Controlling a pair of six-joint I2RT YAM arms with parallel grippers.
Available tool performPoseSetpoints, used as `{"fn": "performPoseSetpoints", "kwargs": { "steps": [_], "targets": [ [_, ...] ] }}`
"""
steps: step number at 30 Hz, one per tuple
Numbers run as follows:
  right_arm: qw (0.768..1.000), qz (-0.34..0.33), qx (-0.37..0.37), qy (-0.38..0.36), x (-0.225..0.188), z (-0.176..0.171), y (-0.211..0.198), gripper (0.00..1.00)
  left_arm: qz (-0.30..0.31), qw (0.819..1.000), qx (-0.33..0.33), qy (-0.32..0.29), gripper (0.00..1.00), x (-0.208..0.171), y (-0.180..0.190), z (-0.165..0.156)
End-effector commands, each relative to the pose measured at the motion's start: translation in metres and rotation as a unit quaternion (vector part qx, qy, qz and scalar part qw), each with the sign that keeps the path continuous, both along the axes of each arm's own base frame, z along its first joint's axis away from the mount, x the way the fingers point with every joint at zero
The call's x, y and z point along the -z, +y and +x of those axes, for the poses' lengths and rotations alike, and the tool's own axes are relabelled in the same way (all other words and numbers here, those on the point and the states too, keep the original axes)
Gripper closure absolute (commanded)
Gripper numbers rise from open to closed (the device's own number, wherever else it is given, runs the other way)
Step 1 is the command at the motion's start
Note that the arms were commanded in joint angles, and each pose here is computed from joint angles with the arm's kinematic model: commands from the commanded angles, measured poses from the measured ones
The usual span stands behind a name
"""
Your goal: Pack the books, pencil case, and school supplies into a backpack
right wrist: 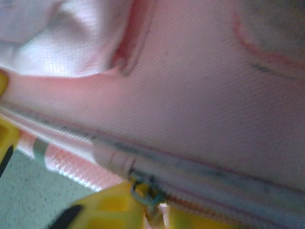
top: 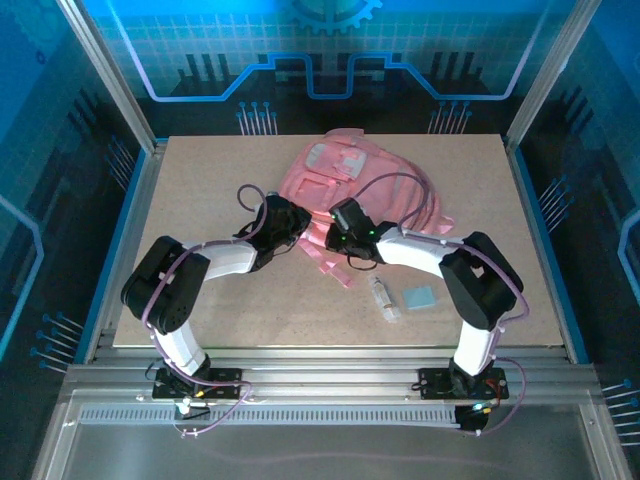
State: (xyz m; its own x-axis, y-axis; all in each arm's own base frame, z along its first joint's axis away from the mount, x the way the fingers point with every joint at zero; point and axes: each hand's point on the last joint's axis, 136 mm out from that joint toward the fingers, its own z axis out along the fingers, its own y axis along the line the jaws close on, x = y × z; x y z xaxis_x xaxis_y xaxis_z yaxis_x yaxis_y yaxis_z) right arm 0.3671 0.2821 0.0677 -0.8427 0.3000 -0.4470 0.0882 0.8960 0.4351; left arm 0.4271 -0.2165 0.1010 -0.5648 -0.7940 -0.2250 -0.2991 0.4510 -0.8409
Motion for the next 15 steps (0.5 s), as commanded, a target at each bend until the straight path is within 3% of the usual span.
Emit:
{"fn": "performPoseSetpoints", "kwargs": {
  "steps": [1, 7, 15],
  "targets": [
    [0.999, 0.003, 0.023, -0.043, -0.019, 0.025, 0.002, 0.98, -0.012, 0.999, 0.022, -0.020, 1.00, -0.016, -0.011, -0.009],
    [0.999, -0.007, 0.000, -0.040, -0.024, 0.007, -0.016, 1.00, 0.011, 1.000, 0.008, -0.023, 1.00, -0.012, 0.004, -0.001],
    [0.992, -0.055, -0.111, 0.026, -0.017, -0.040, -0.055, 1.00, 0.046, 0.998, -0.002, -0.037, 1.00, -0.018, 0.036, 0.029]
  ]
}}
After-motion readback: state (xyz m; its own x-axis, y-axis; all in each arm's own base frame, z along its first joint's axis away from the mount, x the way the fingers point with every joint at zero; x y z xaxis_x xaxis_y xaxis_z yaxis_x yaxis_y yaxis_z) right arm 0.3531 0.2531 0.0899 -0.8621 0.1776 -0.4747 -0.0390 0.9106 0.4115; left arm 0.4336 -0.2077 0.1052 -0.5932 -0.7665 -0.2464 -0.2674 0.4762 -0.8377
